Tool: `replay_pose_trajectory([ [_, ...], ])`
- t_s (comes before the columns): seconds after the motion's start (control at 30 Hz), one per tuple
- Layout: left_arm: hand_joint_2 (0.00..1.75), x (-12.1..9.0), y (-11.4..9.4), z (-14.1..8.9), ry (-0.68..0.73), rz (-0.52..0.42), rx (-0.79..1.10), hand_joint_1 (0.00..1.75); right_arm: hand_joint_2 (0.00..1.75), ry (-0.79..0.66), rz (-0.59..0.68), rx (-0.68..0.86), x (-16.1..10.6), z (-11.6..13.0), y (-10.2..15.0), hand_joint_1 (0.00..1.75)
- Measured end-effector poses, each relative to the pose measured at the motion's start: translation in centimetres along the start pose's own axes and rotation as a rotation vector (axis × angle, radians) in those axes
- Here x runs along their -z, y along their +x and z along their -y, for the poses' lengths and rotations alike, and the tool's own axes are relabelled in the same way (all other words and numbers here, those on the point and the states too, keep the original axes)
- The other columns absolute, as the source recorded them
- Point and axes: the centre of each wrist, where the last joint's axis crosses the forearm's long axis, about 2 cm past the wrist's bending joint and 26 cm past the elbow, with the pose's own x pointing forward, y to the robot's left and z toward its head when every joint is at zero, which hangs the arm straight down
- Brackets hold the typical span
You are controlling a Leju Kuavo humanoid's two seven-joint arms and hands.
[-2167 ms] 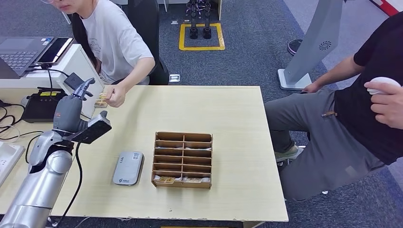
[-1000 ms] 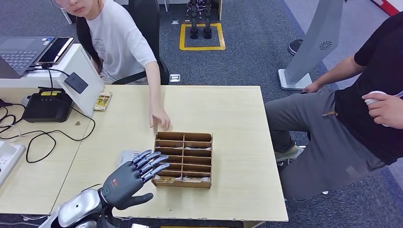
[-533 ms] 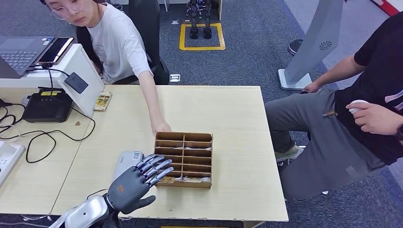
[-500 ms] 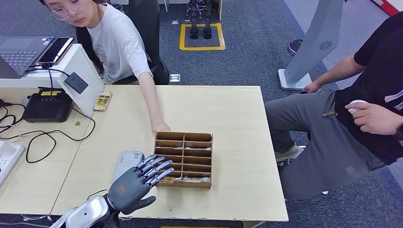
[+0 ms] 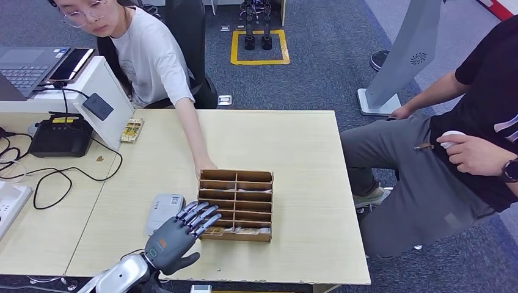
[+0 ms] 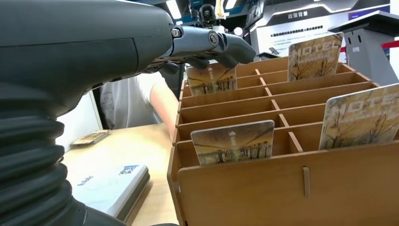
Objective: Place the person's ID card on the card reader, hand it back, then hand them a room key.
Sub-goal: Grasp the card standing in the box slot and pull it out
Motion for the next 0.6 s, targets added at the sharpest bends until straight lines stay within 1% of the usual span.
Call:
replay_pose_trajectory([
  [0.6,1.75,0.95,0.69,0.64,0.011,-0.063,-0.015,0.0,0.0,0.0,0.001,-0.001,-0.01,-0.04,0.02,0.0],
])
